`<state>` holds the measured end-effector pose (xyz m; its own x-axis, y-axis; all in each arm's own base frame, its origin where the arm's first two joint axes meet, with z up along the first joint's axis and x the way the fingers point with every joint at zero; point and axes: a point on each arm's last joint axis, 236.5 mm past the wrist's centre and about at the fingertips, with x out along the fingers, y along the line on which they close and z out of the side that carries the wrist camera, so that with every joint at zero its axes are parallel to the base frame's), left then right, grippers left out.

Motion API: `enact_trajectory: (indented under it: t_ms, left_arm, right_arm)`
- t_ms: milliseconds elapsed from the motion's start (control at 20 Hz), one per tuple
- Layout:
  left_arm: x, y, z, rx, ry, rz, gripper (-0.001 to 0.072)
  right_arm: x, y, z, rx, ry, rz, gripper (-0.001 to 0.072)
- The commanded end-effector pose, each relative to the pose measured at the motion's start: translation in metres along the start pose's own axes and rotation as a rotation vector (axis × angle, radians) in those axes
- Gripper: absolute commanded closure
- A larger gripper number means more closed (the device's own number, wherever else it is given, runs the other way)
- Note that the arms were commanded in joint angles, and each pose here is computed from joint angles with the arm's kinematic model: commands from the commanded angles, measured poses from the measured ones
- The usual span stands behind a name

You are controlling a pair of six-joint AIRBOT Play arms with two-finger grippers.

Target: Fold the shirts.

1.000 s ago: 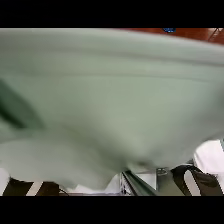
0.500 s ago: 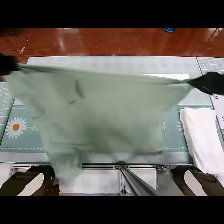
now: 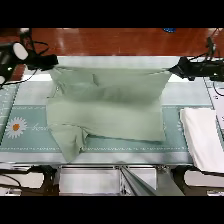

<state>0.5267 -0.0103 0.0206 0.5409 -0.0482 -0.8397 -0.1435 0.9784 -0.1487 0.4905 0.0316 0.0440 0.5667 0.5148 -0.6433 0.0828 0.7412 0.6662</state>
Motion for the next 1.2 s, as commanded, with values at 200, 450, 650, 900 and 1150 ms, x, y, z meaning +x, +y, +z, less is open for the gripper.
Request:
enact_trajectory:
  t_ms: [200,450,650,900,1150]
  left_arm:
    - [0.017,0.03,-0.061,0.099,0.349,-0.006,0.0688]
    - [0.029,0.05,-0.129,-0.005,0.552,-0.045,0.0688]
    - [0.032,0.041,-0.161,-0.015,0.641,-0.065,0.0377]
    - [-0.008,0.05,-0.146,-0.053,0.63,-0.063,0.02]
    - [-0.07,0.075,-0.154,-0.128,0.546,-0.117,0.0201]
  right_arm:
    - [0.008,-0.02,-0.05,-0.025,0.26,0.009,0.0691]
    - [0.025,-0.063,-0.126,-0.038,0.462,-0.155,0.0691]
    - [0.045,-0.061,-0.13,-0.018,0.412,-0.171,0.0417]
    - [0.003,-0.046,-0.119,0.062,0.454,-0.135,0.0294]
    - [-0.105,-0.1,-0.11,0.074,0.28,-0.455,0.0295]
